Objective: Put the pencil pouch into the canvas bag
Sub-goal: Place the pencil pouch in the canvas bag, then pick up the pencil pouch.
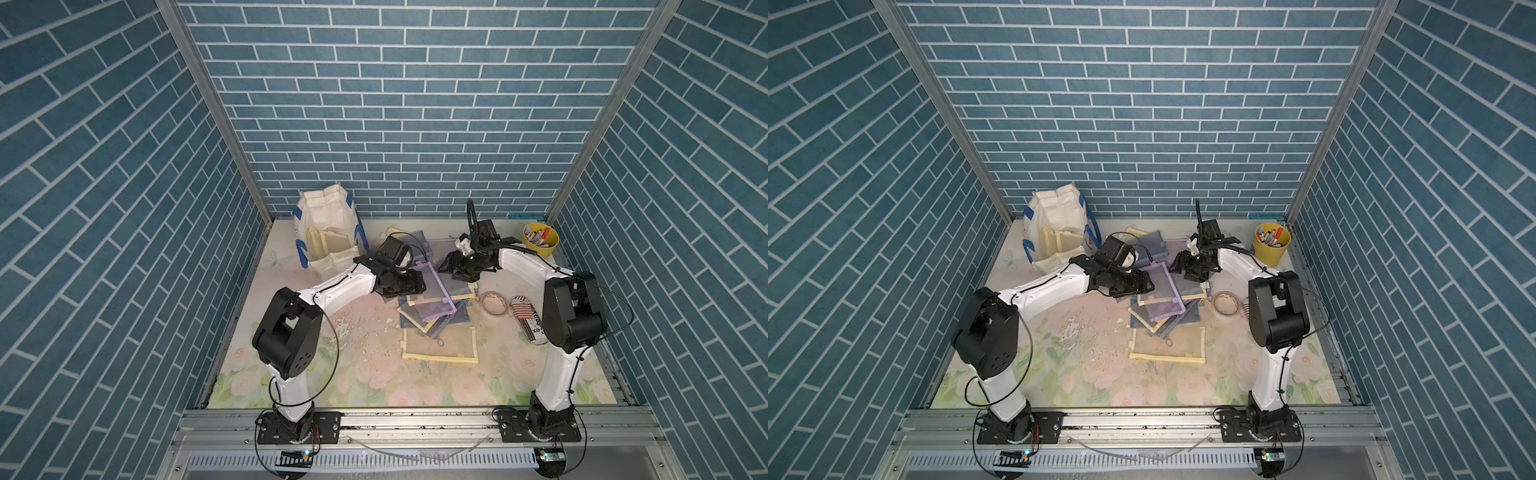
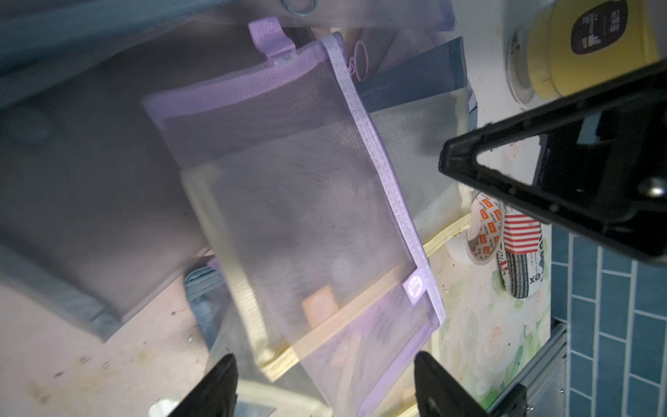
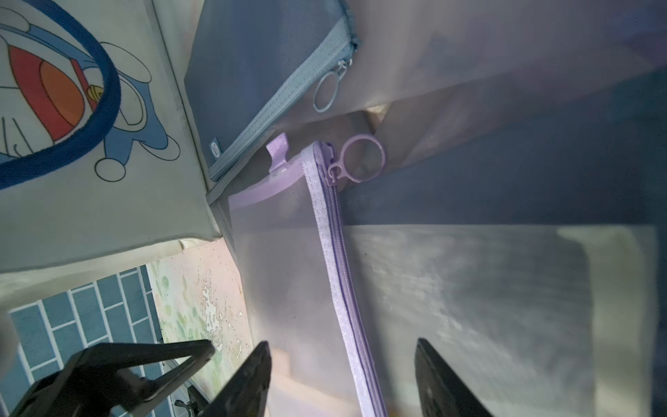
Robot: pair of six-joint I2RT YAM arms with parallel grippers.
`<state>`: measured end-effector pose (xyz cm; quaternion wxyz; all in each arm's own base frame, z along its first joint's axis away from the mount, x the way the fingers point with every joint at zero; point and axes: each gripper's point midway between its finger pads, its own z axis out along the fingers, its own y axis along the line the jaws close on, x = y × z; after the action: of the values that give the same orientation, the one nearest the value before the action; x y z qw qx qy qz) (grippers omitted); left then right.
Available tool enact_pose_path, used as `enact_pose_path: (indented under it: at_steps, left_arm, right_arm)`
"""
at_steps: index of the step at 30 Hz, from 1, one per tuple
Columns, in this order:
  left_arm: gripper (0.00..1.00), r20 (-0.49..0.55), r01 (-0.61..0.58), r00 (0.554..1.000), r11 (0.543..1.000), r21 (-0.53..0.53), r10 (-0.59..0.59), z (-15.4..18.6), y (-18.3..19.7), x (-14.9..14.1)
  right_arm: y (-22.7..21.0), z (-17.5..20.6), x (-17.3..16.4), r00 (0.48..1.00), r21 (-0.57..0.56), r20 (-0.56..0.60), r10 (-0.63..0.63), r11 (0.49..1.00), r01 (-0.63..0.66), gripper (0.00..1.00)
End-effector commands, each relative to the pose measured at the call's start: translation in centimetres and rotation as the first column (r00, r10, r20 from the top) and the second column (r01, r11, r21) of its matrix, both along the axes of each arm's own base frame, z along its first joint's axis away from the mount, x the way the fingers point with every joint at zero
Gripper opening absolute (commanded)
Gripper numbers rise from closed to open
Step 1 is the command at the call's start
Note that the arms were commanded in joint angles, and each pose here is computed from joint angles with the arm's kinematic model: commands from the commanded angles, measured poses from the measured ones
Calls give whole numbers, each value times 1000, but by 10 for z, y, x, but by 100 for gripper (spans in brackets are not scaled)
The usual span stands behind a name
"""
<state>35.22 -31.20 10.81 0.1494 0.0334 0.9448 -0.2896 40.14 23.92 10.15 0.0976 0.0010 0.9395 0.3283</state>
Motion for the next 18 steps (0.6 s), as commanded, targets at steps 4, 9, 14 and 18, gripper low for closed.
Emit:
enact_pose_path:
  at_steps: [4,9,14,18]
  left_arm:
    - [73,20,-47,999,993,-111,50,-12,-20,24]
    - [70,-8,-65,998,991,-114,65,-30,-23,26]
    - [70,-39,-70,997,991,-110,66,-45,-24,23]
    - [69,-62,-80,995,990,-115,74,-56,-23,19]
  right_arm:
    - [9,-22,-3,998,57,-60,1,998,3,57]
    - [13,-36,-8,995,86,-98,-3,996,11,56]
    - [20,-44,-12,993,116,-117,2,993,12,56]
    - [26,-47,-17,992,132,-125,9,991,8,54]
